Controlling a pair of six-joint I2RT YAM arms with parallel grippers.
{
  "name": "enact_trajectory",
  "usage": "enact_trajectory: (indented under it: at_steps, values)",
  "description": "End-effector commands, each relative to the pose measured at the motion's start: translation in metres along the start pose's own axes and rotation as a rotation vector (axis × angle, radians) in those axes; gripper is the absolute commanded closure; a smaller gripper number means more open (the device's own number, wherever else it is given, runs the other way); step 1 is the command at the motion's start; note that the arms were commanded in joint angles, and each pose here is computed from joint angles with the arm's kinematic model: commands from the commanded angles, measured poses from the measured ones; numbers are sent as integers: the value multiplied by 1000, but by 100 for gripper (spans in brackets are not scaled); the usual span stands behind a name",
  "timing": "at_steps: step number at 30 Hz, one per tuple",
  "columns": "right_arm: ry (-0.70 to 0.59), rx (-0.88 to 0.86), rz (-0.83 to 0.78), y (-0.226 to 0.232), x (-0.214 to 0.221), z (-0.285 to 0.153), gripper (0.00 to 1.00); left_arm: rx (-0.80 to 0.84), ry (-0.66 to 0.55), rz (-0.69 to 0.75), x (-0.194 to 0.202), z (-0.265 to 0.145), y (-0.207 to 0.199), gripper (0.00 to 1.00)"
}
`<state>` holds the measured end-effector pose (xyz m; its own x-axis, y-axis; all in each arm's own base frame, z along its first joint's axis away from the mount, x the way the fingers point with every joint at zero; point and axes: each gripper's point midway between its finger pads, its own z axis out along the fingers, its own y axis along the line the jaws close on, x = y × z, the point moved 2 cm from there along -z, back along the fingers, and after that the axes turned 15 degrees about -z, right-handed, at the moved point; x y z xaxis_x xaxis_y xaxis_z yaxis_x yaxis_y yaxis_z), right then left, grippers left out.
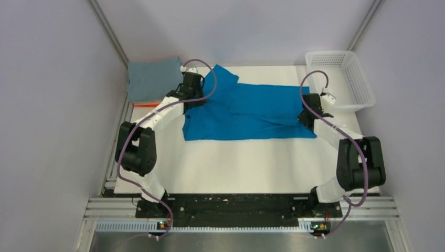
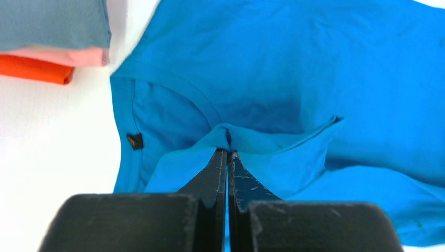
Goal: Fold and stack the t-shirts
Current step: Fold the flattened tshirt in 1/3 of the way
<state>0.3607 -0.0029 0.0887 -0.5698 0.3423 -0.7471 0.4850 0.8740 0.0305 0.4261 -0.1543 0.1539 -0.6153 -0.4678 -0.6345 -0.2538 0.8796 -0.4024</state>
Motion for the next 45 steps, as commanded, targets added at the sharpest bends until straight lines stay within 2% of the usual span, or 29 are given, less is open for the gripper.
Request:
enact_trajectory:
  at_steps: [1, 3, 4, 5, 7, 8, 9, 10, 14, 19, 22, 28, 34, 38, 40, 45]
  values:
    - [-61, 36, 11, 6, -34, 15, 87, 22, -87, 9, -34, 23, -12, 100]
    - [-64, 60, 6, 5, -38, 20, 67, 21, -86, 5, -42, 34, -16, 98]
    - [-68, 67, 6, 6, -42, 21, 57, 1, -74, -2, -40, 42, -12, 85]
    - [-73, 71, 5, 6, -45, 22, 52, -20, -71, -9, -44, 44, -12, 71]
    - [-69, 58, -11, 9, -49, 20, 49, -63, -66, -19, -49, 50, -9, 38]
    - [-64, 42, -27, 10, -48, 18, 46, -96, -76, -27, -53, 49, -6, 29]
    - [-61, 27, -38, 11, -48, 16, 41, -130, -92, -37, -56, 47, -1, 8]
    - [-57, 12, -54, 11, -46, 13, 37, -156, -111, -47, -59, 44, 3, 2]
    - [-19, -105, -117, 17, -28, -3, 26, -94, -71, -64, -51, 28, -2, 1]
    - [33, -343, -157, 37, 13, -17, 15, 111, 123, -117, 1, 14, -19, 1]
    - [51, -372, -195, 43, 18, -11, 13, 166, 211, -150, 33, 15, -17, 1]
    - [-21, -295, -184, 53, -9, 22, 13, 98, 304, -174, 71, 35, 6, 1]
    - [-83, -200, -151, 65, -45, 66, 12, 49, 305, -169, 75, 46, 15, 1]
    - [-128, -178, -142, 71, -68, 72, 12, 38, 273, -164, 64, 49, 11, 1]
    - [-122, -192, -147, 73, -68, 70, 12, 53, 264, -166, 58, 50, 5, 1]
    - [-58, -234, -194, 77, -34, 58, 12, 122, 274, -179, 52, 62, -15, 1]
